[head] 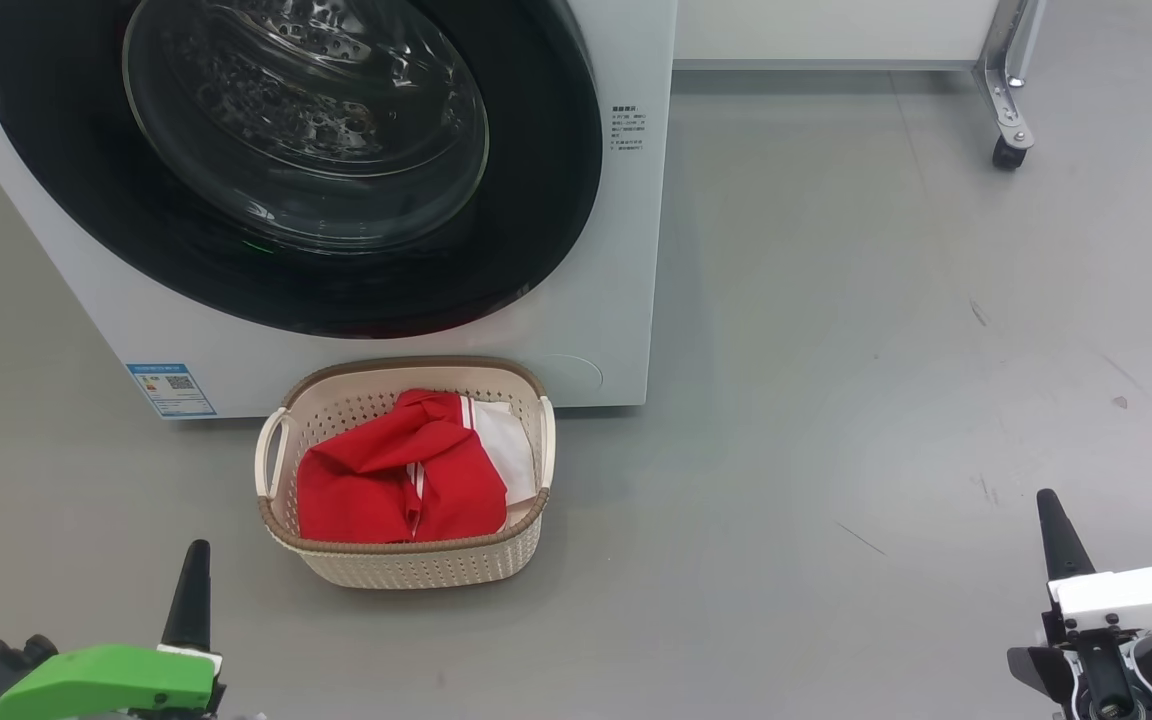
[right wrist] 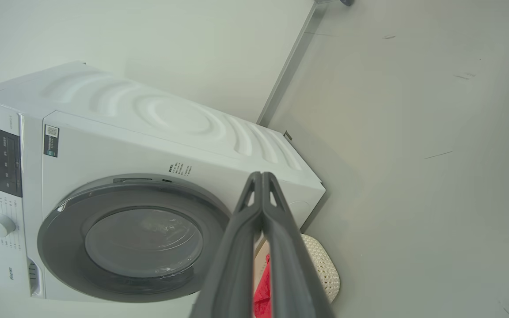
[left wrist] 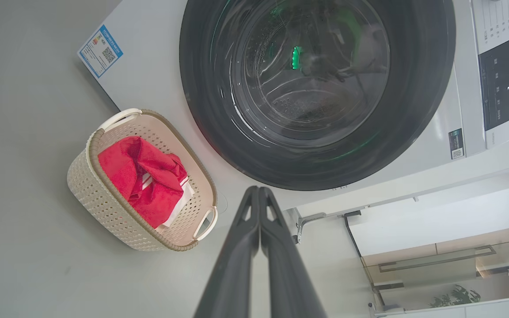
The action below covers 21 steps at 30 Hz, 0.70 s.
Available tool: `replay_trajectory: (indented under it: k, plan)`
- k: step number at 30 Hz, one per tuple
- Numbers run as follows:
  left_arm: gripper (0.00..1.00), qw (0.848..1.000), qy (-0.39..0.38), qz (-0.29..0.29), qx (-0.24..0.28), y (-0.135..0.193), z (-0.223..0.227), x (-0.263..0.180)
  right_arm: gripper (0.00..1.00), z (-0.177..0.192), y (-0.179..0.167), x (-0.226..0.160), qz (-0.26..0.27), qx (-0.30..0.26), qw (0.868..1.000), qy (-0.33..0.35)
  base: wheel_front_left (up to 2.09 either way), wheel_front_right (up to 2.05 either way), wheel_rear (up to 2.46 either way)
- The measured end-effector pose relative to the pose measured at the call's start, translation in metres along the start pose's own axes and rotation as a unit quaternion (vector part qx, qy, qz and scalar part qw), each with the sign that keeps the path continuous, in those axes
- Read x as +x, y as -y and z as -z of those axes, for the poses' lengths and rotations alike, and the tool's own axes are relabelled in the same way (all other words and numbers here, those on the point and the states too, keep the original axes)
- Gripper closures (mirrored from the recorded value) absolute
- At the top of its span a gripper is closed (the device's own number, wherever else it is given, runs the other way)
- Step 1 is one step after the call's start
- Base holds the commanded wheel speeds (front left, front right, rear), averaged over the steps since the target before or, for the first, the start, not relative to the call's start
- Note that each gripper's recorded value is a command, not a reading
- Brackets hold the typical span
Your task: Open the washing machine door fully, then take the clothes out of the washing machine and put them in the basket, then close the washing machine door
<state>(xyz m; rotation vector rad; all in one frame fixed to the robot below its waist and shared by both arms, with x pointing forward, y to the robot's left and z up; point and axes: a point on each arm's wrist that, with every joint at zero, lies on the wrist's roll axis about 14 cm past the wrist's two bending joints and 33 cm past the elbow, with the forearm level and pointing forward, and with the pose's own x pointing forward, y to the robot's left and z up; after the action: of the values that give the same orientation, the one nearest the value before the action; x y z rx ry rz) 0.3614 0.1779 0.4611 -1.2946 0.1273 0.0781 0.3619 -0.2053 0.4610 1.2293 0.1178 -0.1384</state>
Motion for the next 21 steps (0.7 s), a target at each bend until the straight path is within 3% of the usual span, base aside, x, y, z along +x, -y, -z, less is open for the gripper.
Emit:
replay_trajectory:
  k: [21]
  plan:
    - [1.0,0.992,-0.004,0.017,-0.122,0.011,-0.008,0.008,1.0,-0.005,-0.014,0.008,-0.029,0.15,0.988,-0.002,0.0,0.0,0.0]
